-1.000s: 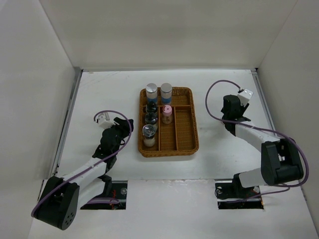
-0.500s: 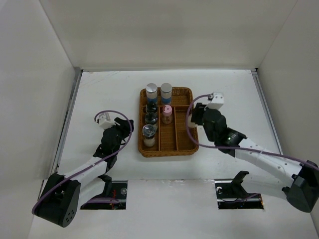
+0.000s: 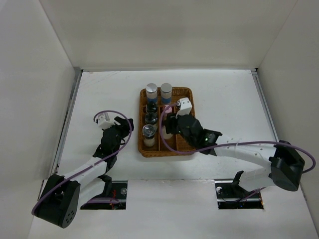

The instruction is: Organize the condiment bottles

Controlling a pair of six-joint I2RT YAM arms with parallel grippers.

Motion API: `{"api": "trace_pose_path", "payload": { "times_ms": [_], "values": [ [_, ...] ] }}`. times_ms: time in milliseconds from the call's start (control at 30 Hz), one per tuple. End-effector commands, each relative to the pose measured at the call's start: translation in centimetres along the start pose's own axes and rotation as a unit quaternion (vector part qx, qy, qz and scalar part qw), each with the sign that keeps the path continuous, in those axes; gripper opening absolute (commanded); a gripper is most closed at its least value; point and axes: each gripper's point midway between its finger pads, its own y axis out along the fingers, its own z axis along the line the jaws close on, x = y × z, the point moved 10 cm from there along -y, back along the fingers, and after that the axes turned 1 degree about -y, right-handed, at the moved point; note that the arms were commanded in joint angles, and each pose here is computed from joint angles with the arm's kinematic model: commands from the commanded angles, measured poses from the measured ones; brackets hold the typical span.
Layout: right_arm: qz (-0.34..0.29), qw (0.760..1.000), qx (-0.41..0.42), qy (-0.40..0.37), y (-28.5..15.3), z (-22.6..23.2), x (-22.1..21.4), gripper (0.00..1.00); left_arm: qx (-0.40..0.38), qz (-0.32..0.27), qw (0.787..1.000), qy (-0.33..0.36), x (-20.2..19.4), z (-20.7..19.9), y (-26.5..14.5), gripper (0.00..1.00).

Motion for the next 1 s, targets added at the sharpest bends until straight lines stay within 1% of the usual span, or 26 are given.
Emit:
{"api": "trace_pose_path", "payload": {
  "times_ms": [0,200,267,300,433,500,533,700,833,967],
  "values": [
    [-0.031,0.999,0.030,0.021,1.0,1.6,1.4,0.43,-0.015,-0.032,0.999,-0.001,1.0,-0.6,0.2,0.60],
    [-0.001,1.000,-0.001,-0.011,2.8,1.2,-1.7,0.44,-0.006,-0.034,0.999,0.004,1.0,-0.5,0.5,0.76],
    [0.003,1.000,-0.003,-0.015,3.2,1.1,-2.4,0.46,-0.006,-0.032,0.999,0.006,0.9,-0.5,0.5,0.81],
    [0.005,1.000,-0.002,-0.016,3.2,1.2,-2.7,0.50,-0.006,-0.033,0.999,0.006,1.0,-0.5,0.6,0.82],
    [-0.001,1.000,0.003,-0.014,3.1,1.4,-2.7,0.72,0.014,-0.044,0.999,0.010,1.1,-0.1,0.8,0.89],
    [-0.008,1.000,0.006,-0.014,2.8,1.4,-2.3,0.83,0.016,-0.050,0.999,0.009,1.2,0.0,0.6,0.99],
    [-0.014,1.000,0.009,-0.014,2.4,1.3,-1.8,1.00,0.019,-0.055,0.998,0.008,1.3,0.0,0.6,1.00],
    [-0.081,0.997,0.006,0.010,-0.5,-0.1,1.3,1.00,0.034,-0.075,0.996,0.016,2.4,-0.4,0.0,1.00],
    [-0.138,0.987,-0.056,0.051,-1.7,-4.1,2.8,1.00,0.039,-0.079,0.996,0.023,3.3,-1.1,-0.5,1.00],
    [-0.180,0.970,-0.121,0.111,-2.4,-8.5,1.9,1.00,0.033,-0.067,0.997,0.035,3.9,-2.3,-0.5,1.00]
  ]
}}
